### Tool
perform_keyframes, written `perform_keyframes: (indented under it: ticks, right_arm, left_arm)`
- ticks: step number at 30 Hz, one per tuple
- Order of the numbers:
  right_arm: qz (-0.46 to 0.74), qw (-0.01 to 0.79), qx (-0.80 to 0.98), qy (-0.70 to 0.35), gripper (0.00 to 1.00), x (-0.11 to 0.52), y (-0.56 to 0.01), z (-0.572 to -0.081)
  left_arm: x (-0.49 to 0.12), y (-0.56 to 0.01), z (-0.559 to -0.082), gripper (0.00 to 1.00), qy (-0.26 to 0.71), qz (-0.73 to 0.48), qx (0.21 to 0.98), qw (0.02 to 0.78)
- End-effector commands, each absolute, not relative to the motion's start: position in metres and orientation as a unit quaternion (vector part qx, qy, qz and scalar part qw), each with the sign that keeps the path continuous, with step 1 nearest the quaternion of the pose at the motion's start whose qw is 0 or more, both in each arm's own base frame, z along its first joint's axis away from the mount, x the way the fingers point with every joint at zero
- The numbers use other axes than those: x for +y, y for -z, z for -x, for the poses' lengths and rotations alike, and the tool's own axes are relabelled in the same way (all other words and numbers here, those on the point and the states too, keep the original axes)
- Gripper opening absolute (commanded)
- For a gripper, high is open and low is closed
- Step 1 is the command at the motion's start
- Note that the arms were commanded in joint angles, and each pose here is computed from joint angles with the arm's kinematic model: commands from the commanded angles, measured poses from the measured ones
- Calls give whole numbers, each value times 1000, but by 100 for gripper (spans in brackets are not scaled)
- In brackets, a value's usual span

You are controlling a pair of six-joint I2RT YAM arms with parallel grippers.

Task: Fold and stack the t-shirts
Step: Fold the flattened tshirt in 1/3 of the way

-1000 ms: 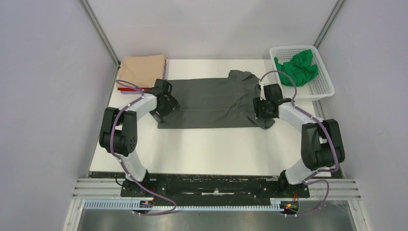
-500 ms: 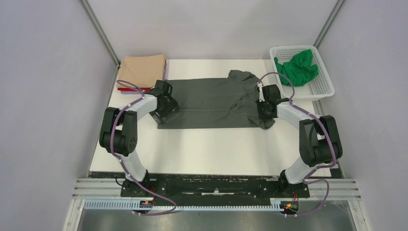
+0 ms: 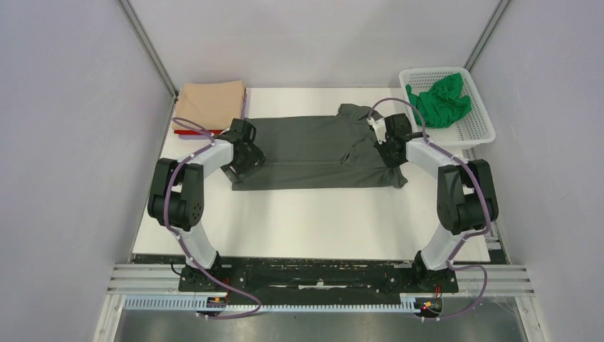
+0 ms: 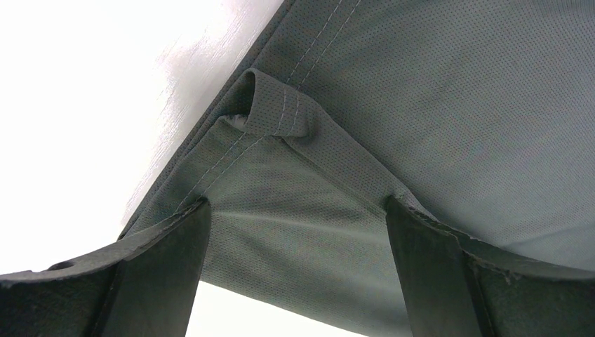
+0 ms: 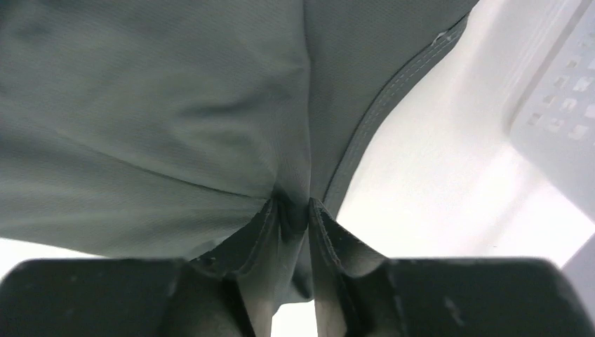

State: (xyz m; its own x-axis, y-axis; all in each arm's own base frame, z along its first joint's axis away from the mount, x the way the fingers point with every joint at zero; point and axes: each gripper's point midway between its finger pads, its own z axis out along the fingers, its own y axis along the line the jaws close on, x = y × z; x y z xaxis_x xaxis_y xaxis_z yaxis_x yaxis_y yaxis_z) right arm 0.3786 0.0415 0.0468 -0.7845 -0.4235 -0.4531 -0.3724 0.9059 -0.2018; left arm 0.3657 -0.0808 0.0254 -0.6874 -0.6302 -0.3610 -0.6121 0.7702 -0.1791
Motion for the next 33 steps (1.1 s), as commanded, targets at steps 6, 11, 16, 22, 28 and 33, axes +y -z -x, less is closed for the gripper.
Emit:
perform_keyframes:
  ticks: [6,11,16,22,28,33]
  right_arm:
    - [184,304,919,172,80,7,-97,-423]
    - [219,371,900,73,98,58,-134,-413]
    - [205,400,893,-31,98,101,-138,-406]
    - [179,392,899,-72,98,122,-117,-413]
    - [148,351,923,-55,98,131,-70,-417]
    - [143,345,926,-55,98,129,-56,-411]
  left_arm:
    - [-69,-33,-364,100,-5,326,921,215]
    - [-79,-56,-371,100,27,315,918,238]
    - [-92,-85,-382,100,56,304,911,272]
    - [-110,-85,-402,100,91,297,911,272]
    - [-105,-61,-404,100,54,296,920,250]
    - [-93,-52,-382,100,33,304,919,250]
